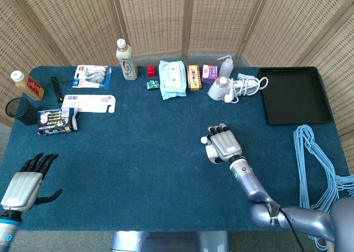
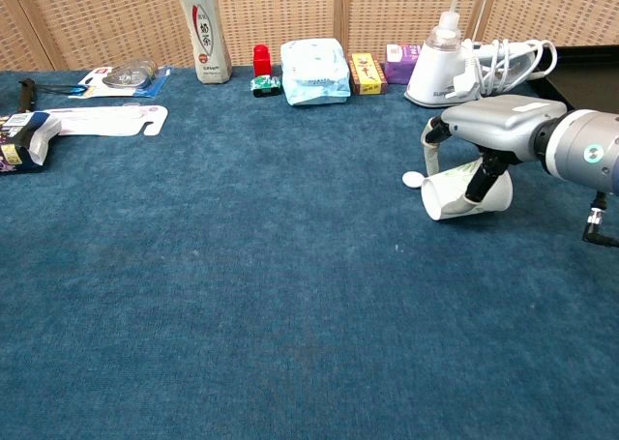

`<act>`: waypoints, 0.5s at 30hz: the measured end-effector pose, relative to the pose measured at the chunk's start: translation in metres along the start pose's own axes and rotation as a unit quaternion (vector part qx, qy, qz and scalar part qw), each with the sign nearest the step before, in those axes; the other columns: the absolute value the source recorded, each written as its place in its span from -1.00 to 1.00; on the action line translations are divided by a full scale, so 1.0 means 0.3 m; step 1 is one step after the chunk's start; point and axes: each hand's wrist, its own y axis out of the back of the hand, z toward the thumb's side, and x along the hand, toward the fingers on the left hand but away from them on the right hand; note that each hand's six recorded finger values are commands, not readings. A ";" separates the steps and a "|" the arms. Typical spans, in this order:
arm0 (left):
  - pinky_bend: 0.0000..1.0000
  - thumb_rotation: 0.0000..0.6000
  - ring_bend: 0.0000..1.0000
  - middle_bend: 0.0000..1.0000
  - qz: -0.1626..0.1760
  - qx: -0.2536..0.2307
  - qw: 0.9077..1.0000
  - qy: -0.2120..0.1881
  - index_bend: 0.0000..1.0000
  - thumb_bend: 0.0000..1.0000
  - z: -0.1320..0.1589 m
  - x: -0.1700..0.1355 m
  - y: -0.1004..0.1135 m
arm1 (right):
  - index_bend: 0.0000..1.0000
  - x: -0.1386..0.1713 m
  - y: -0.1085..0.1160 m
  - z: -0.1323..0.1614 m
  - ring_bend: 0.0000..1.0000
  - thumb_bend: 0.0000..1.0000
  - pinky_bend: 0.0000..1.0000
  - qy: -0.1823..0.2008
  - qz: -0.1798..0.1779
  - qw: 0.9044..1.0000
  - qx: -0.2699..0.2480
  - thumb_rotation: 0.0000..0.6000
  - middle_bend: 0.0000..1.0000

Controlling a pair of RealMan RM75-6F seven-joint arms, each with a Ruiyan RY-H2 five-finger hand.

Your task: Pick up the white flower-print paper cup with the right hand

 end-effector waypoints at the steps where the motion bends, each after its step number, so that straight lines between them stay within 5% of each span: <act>1: -0.75 0.22 -0.88 -0.74 0.000 0.000 1.000 0.000 -0.87 -0.53 -0.001 0.000 0.000 | -0.04 -0.001 -0.001 0.001 -0.67 -0.47 -0.82 0.000 -0.001 1.000 0.000 0.71 -0.62; 8: -0.75 0.24 -0.88 -0.74 -0.001 -0.001 1.000 0.000 -0.87 -0.53 -0.005 0.002 -0.006 | 0.00 -0.002 0.023 -0.008 -0.66 -0.47 -0.82 -0.009 -0.014 0.999 -0.040 0.71 -0.59; 15: -0.75 0.21 -0.88 -0.74 -0.002 0.000 1.000 -0.004 -0.87 -0.53 0.006 0.006 -0.006 | 0.01 0.005 0.072 -0.026 -0.65 -0.47 -0.82 -0.022 -0.019 0.982 -0.187 0.70 -0.58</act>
